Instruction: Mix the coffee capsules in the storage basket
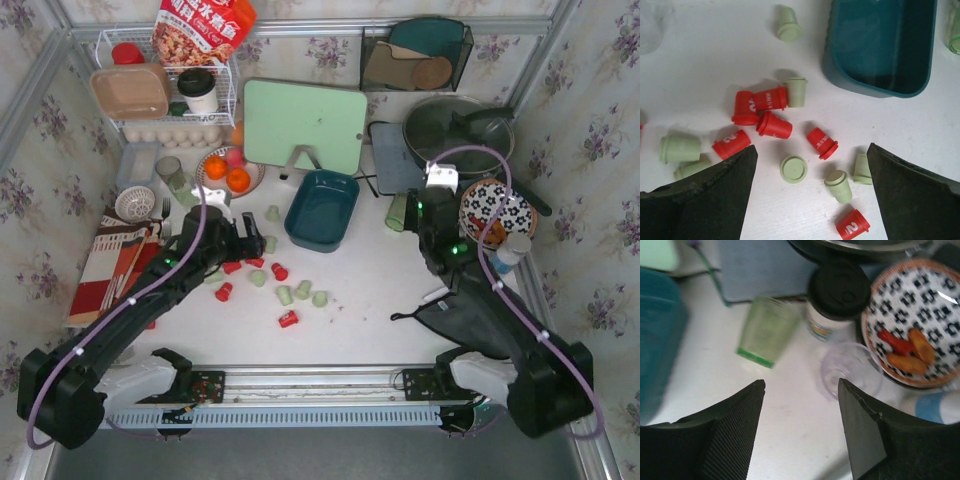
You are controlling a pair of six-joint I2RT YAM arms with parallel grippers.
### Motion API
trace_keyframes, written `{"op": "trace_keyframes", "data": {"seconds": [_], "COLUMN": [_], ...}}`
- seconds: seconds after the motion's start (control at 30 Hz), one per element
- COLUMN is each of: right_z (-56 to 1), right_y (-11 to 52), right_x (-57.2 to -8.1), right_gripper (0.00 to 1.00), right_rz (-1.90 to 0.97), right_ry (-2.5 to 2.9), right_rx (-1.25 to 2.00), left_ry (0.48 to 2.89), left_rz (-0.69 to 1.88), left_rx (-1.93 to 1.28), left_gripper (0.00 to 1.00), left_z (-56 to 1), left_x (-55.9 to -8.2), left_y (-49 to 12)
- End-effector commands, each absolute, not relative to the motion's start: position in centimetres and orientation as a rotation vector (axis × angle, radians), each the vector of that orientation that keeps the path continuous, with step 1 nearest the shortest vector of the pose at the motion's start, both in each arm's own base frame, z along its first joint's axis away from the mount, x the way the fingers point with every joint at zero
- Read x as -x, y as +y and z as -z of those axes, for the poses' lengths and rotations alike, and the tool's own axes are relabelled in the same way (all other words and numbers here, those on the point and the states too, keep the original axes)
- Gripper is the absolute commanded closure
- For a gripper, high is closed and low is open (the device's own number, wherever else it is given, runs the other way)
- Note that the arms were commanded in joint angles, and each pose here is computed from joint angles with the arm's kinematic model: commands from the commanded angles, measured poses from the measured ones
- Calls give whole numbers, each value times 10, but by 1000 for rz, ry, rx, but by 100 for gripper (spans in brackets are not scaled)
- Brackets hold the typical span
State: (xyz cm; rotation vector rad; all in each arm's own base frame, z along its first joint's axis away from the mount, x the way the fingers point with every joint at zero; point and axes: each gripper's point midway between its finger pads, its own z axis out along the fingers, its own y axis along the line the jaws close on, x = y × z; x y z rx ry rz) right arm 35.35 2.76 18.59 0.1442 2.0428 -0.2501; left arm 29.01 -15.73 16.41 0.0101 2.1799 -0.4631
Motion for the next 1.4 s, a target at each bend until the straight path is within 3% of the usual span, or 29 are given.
{"op": "trace_keyframes", "data": {"seconds": [0.0, 0.17, 0.27, 0.37, 0.57, 0.73, 0.83, 0.93, 1.03, 1.37], "right_z": [-220, -213, -209, -214, -227, -235, -237, -238, -239, -241], "right_y": [53, 80, 86, 91, 89, 89, 89, 89, 90, 85], "right_x": [-353, -339, -335, -333, -326, -321, -320, -319, -319, -316], "right_gripper": [33, 32, 32, 32, 32, 32, 32, 33, 33, 33], "right_rz": [81, -125, -183, -214, -224, -238, -243, -246, -249, -239], "right_ry": [1775, 1635, 1613, 1606, 1588, 1564, 1562, 1559, 1560, 1552], "right_rx": [-104, -12, -7, 2, -3, -1, 1, 2, 2, -15], "left_ry": [2163, 2197, 2275, 2341, 2433, 2427, 2444, 2466, 2493, 2539], "left_rz": [430, 410, 385, 334, 133, 133, 119, 119, 108, 28], "left_rx": [-139, -292, -385, -448, -447, -482, -470, -443, -405, -262], "left_gripper": [7, 12, 29, 40, 40, 40, 43, 52, 53, 88], "left_z": [-166, -168, -157, -148, -109, -101, -92, -85, -74, -66], "left_x": [-304, -328, -350, -373, -420, -444, -449, -449, -446, -413], "left_y": [-175, -205, -223, -235, -237, -252, -254, -256, -255, -272]}}
